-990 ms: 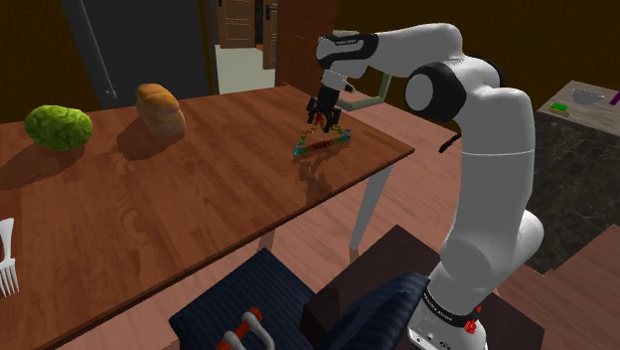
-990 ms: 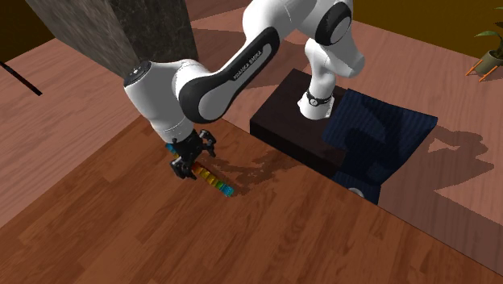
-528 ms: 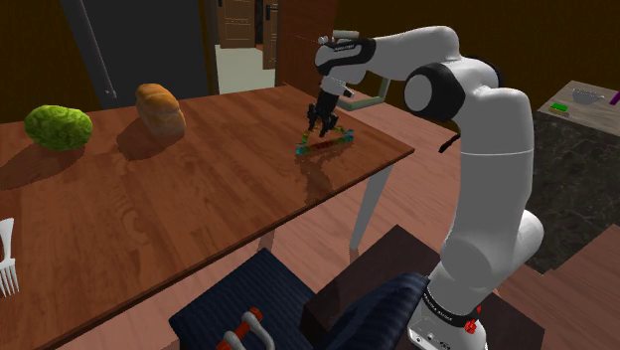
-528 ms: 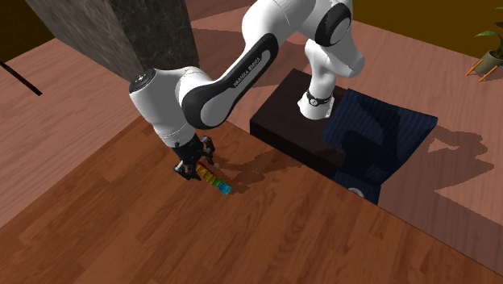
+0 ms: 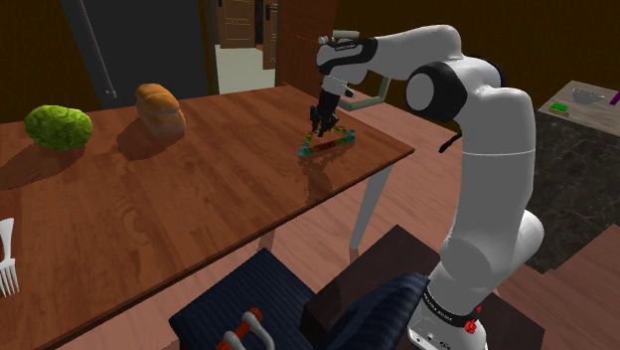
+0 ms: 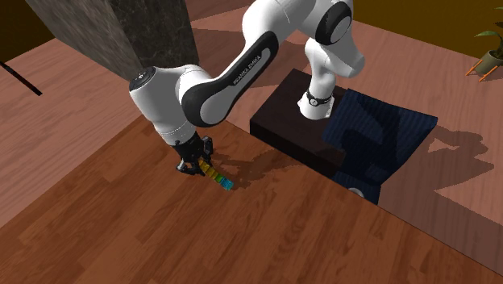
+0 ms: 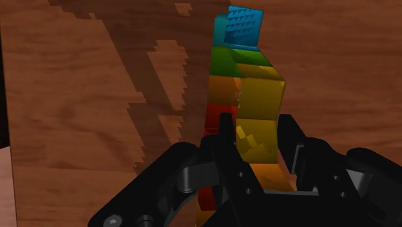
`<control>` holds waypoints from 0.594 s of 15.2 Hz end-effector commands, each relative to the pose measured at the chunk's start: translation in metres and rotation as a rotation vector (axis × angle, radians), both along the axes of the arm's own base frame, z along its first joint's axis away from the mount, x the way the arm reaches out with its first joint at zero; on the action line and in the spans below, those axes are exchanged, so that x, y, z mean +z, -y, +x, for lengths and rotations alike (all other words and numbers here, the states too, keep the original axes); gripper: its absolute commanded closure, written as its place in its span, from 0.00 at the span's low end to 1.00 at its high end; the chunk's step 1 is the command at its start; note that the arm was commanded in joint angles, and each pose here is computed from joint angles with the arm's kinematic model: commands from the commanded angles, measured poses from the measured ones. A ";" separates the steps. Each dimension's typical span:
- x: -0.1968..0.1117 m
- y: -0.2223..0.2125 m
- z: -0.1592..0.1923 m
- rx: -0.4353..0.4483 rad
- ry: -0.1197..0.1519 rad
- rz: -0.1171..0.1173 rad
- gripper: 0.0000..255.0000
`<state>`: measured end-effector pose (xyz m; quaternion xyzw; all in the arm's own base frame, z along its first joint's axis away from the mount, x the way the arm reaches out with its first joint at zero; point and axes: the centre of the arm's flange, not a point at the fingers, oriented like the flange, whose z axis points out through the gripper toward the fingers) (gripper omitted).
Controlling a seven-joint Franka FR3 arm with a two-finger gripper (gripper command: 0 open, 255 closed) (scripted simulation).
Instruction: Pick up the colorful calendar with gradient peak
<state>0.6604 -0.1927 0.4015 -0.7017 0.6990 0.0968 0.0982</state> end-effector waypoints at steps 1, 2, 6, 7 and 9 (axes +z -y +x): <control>-0.015 -0.001 0.002 -0.007 -0.017 0.000 1.00; -0.010 -0.001 0.002 -0.007 -0.017 0.000 1.00; 0.011 -0.001 0.002 -0.007 -0.017 0.000 1.00; 0.016 -0.001 0.002 -0.007 -0.017 0.000 1.00; 0.027 -0.001 0.002 -0.007 -0.017 0.000 1.00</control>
